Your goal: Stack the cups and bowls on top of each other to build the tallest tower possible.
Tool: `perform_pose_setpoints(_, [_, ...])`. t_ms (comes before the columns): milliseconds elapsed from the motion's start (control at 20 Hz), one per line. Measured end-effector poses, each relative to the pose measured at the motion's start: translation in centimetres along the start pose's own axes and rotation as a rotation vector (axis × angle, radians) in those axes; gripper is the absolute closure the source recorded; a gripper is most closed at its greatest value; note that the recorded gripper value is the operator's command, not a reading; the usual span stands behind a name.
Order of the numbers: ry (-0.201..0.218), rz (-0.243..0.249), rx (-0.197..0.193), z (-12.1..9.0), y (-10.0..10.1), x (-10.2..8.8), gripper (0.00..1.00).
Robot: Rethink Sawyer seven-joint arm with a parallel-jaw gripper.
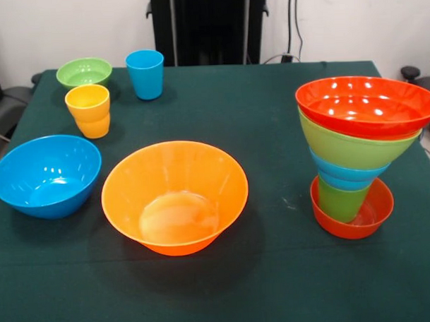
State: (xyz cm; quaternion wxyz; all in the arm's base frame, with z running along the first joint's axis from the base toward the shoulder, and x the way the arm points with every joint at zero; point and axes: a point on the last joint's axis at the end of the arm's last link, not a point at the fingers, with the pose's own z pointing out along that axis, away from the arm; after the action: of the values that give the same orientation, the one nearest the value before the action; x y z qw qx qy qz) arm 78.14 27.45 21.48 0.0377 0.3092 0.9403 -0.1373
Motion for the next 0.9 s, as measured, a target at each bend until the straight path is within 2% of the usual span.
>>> perform_pose_setpoints(400, [-0.003, 0.023, -0.018, -3.1, -1.7, -0.4, 0.00])
perform_pose_setpoints(600, [0.016, 0.037, -0.013, -4.1, -3.2, 0.0, 0.00])
perform_pose_setpoints(900, [0.065, 0.063, -0.006, -5.8, -7.0, 1.8, 0.00])
